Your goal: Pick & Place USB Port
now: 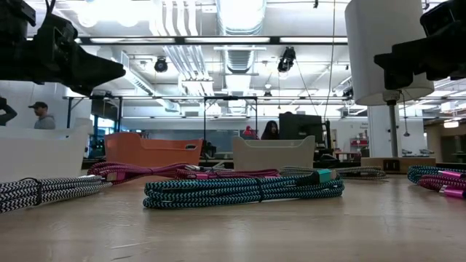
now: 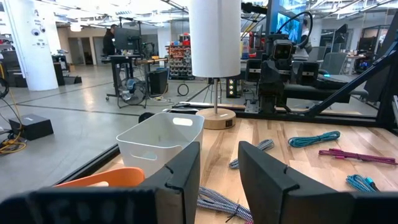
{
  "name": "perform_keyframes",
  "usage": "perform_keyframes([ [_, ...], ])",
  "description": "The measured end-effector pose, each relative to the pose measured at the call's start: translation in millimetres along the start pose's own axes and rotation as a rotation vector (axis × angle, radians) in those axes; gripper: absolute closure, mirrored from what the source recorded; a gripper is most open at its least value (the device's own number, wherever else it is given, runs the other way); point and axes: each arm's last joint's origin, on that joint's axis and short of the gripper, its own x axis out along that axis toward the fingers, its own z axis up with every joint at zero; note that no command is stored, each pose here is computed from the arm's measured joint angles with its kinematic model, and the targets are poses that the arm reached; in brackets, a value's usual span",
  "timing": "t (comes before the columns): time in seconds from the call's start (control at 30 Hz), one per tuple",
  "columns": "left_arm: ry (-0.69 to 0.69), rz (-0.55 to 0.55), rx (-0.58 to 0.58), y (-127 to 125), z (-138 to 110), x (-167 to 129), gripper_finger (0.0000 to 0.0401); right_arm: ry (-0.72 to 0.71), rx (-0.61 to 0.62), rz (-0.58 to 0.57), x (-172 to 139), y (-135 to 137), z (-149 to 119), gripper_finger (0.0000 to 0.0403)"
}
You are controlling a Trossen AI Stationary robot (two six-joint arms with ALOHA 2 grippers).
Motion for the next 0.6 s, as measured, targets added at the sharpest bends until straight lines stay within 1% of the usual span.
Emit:
perform_keyframes([
  [0.37,-0.005,0.001,-0.001,0.1,0.5,0.0,0.0286,0.000,-0.003,0.000,0.0,0.0,0.1,0.0234],
  [0.43,-0.009,0.001,-0.001,0.1,0.9,0.0,0.0286,0.000,-0.061,-0.001,0.0,-0.1,0.0,0.0234],
  [0.53,-0.012,0.002,-0.002,0.1,1.2,0.0,0.0286,0.000,-0.209,-0.001,0.0,0.0,0.0,0.0234],
  [0.6,-0.013,0.002,-0.001,0.1,1.3,0.0,0.0286,0.000,-0.287,-0.001,0.0,0.0,0.0,0.0234],
])
